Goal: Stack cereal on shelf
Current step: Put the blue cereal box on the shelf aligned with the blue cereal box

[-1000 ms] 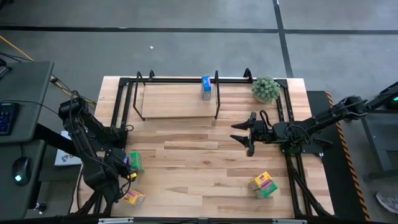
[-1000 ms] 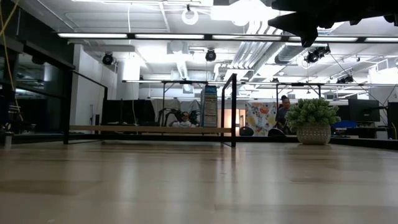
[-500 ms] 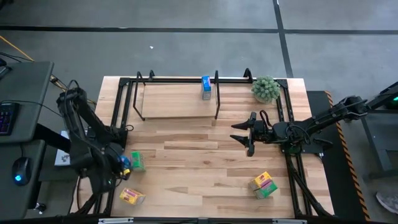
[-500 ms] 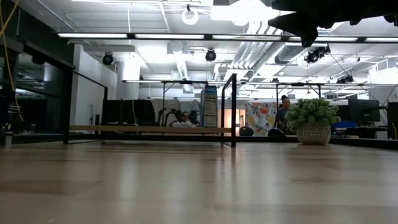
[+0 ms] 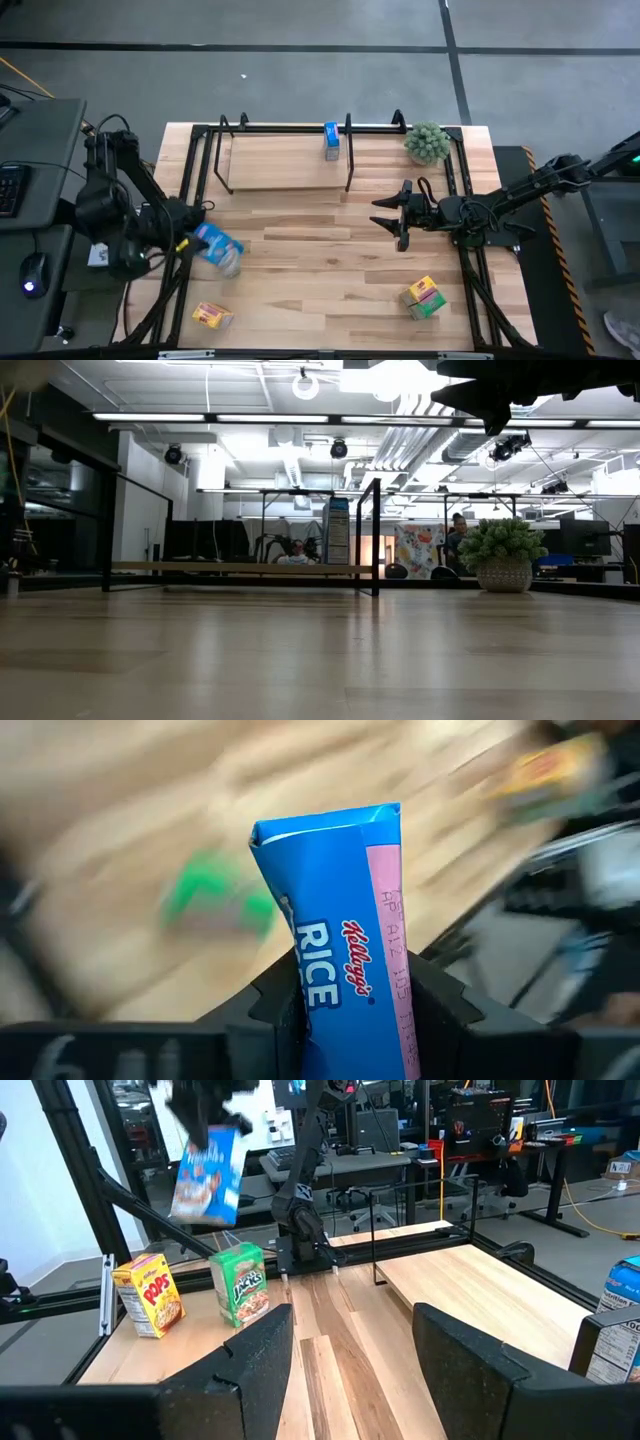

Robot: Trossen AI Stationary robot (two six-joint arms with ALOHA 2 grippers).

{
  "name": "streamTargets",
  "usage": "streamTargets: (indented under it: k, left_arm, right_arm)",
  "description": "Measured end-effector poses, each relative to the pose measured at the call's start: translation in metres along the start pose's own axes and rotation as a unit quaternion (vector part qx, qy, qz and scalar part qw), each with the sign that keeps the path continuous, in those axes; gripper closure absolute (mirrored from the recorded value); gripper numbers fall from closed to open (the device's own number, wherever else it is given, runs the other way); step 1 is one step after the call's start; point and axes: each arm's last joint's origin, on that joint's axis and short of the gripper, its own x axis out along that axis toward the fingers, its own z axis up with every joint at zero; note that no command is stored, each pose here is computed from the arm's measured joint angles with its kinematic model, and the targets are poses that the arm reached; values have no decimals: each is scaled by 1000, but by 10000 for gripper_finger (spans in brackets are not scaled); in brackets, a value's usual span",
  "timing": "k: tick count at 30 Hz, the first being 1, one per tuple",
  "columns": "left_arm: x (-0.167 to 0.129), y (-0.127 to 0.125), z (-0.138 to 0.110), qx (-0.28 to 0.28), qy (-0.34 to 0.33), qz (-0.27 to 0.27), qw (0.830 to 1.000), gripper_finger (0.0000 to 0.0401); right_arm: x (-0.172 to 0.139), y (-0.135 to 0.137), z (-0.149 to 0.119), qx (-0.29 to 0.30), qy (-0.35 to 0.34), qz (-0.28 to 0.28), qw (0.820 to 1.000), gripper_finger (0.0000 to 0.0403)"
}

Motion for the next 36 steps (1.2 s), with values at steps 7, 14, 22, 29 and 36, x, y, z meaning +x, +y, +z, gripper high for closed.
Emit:
streamTargets:
  k: [7,14,22,29,36]
  left_arm:
    - [-2,-14,27,92,-135,-32,986,284]
    - [24,-23,67,137,-223,87,961,284]
    - [76,-50,130,172,-225,154,947,284]
    - [138,-60,202,196,-195,138,951,284]
    - [192,-33,252,166,-160,197,953,284]
  right_arm:
    - [0,0,0,0,0,0,1000,203]
    - [0,0,0,0,0,0,1000,203]
    - [0,0,1,2,-4,0,1000,203]
    - [0,0,0,4,1,0,1000,203]
    - [0,-1,-3,9,16,-3,1000,203]
